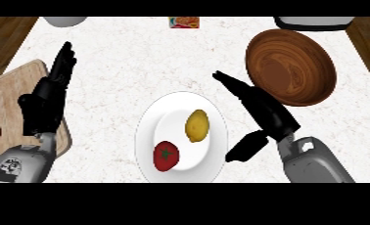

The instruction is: Pick the lemon from the plate and place it in the bowl

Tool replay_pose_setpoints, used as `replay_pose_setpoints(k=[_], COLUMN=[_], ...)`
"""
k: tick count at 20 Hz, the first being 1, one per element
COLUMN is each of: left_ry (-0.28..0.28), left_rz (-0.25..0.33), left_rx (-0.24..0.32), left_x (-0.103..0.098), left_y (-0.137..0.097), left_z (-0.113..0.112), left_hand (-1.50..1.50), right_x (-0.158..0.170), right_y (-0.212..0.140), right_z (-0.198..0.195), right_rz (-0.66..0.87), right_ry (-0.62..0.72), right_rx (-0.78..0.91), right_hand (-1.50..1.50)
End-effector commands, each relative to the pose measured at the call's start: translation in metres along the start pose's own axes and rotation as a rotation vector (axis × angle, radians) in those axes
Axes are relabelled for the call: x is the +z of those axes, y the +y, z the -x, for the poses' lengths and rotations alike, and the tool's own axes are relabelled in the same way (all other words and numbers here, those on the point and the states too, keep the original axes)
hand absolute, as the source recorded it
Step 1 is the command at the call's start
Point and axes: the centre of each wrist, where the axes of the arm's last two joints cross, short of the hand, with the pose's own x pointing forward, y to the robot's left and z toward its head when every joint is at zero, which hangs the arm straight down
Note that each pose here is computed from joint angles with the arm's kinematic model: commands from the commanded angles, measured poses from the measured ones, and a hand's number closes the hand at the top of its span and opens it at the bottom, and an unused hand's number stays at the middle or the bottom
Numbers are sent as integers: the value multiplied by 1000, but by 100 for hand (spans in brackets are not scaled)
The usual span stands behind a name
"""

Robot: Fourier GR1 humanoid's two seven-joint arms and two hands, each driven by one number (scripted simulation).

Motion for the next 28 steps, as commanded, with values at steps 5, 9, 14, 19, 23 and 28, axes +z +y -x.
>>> replay_pose_setpoints(k=[5,9,14,19,23,28], left_ry=[-7,-2,8,0,-9,6], left_rz=[-12,4,-1,-11,5,-4], left_rx=[5,-1,17,-7,7,4], left_x=[2,-8,-3,-23,-6,3], left_y=[13,2,-7,0,6,9], left_z=[-2,5,6,-7,-8,7], left_hand=[0,0,0,0,0,0], right_x=[-22,-47,-54,-69,-64,-77], right_y=[30,56,69,68,82,114], right_z=[-17,-24,9,4,32,35], right_rz=[-158,-205,-194,-215,-206,-219], right_ry=[112,209,210,238,226,226], right_rx=[109,158,144,144,136,145], right_hand=[-150,-150,-150,-150,-150,-150])
